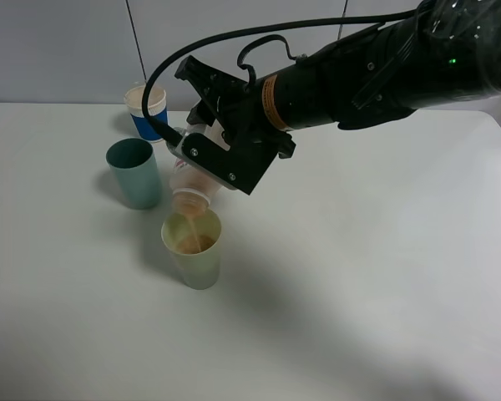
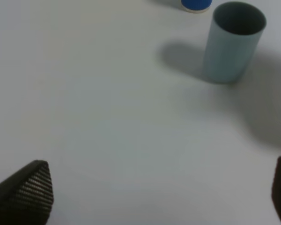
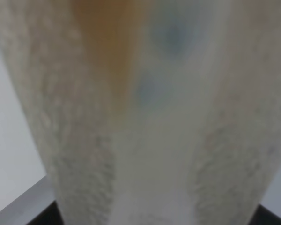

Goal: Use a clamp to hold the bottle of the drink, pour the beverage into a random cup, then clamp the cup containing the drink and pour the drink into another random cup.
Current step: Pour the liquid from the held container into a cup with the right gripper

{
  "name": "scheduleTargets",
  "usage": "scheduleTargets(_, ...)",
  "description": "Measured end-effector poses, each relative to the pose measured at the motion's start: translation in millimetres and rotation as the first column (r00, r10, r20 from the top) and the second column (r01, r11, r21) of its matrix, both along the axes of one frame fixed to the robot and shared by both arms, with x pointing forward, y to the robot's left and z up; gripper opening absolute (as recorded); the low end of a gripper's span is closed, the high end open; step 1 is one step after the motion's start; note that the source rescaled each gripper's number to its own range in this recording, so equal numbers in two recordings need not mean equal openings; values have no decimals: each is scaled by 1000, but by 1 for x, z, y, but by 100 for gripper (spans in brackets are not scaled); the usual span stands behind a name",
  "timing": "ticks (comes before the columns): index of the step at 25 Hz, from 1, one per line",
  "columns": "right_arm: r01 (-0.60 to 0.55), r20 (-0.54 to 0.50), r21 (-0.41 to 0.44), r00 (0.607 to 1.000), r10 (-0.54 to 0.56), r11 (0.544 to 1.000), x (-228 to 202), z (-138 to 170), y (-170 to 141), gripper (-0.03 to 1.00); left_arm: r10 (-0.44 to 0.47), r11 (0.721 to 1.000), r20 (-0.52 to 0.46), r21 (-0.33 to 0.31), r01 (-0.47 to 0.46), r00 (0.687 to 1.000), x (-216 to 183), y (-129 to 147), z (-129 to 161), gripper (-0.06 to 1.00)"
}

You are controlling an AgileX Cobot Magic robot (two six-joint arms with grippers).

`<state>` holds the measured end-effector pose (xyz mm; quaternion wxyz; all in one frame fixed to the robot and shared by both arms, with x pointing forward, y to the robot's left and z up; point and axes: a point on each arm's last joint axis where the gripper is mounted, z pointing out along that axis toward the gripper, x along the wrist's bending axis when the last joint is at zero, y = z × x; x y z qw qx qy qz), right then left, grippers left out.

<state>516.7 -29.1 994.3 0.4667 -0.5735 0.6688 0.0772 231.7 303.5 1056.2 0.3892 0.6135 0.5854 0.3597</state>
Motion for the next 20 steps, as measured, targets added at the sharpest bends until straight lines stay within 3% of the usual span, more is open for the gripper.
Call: scheduleTargets(20,-82,40,-29,996,84,996,-3,0,3,0,0,1000,0,1,0,1000,0,0,0,95)
